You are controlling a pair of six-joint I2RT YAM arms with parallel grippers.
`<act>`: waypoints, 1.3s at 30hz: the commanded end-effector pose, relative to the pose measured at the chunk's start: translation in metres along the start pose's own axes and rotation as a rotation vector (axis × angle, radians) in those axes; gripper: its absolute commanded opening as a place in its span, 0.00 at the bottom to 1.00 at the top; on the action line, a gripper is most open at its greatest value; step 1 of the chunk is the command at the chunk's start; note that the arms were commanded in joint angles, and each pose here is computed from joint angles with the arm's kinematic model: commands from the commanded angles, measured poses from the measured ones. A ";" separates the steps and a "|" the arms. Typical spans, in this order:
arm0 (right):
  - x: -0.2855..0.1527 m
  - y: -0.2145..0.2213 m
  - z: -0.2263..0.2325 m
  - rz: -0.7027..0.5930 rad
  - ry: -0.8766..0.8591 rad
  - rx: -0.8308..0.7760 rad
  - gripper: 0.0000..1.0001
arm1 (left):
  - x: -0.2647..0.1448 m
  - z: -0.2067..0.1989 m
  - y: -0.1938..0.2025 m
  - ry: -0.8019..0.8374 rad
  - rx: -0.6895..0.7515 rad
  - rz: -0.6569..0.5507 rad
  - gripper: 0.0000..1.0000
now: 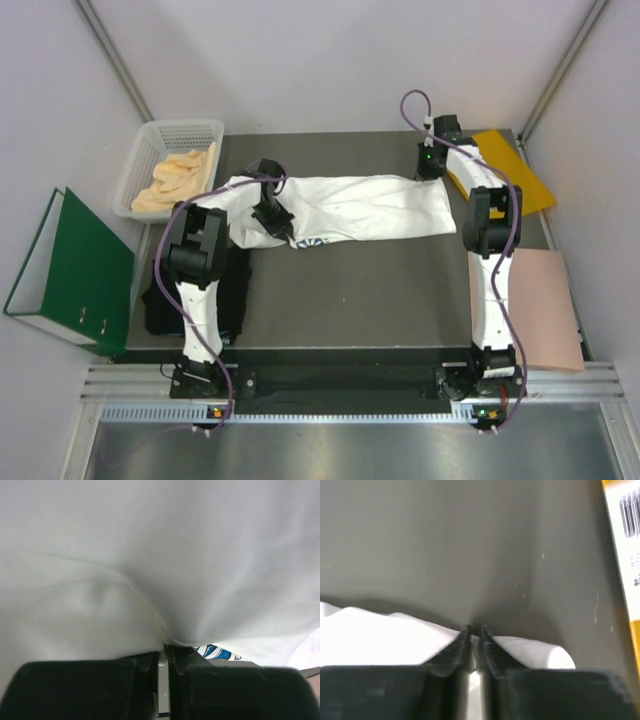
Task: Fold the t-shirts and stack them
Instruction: Rotate the tshirt 90 degrees
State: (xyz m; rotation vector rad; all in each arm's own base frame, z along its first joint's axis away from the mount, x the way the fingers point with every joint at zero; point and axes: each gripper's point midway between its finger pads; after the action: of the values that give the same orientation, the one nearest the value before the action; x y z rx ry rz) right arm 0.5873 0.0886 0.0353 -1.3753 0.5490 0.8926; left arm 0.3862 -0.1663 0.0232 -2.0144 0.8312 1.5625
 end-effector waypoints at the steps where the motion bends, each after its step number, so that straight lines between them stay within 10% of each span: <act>1: -0.032 0.039 0.007 0.173 0.029 0.014 0.01 | 0.013 -0.006 -0.026 -0.053 -0.005 -0.072 0.00; 11: -0.119 0.131 0.023 0.365 0.011 0.055 0.01 | 0.020 -0.048 -0.092 -0.027 0.073 -0.221 0.00; 19: -0.197 0.203 0.066 0.486 -0.060 0.057 0.05 | 0.014 -0.159 -0.134 0.335 0.156 -0.257 0.02; 22: -0.212 0.225 0.083 0.535 -0.071 0.030 0.20 | 0.011 -0.182 -0.130 0.479 0.154 -0.152 0.49; 26: -0.218 0.216 0.092 0.488 -0.077 0.015 0.42 | -0.007 -0.148 -0.096 0.452 0.215 -0.089 0.69; 28: -0.217 0.202 0.087 0.449 -0.043 0.000 0.52 | -0.024 -0.135 -0.086 0.468 0.233 -0.112 0.95; 39: -0.174 0.136 0.077 0.325 -0.015 -0.002 0.54 | -0.026 -0.032 0.101 0.422 0.300 0.378 0.95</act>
State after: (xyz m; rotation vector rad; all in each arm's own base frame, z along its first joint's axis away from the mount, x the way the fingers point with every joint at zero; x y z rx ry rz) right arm 0.3197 0.1191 0.0917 -1.2797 0.8390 1.2521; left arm 0.3861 -0.2011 0.0521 -2.1455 1.2803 1.1653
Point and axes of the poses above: each gripper's point midway between its finger pads, its own x axis out along the fingers, its own z axis along the line the jaws close on, y = z × x, and after that the axes turned 6 degrees about -x, right-handed
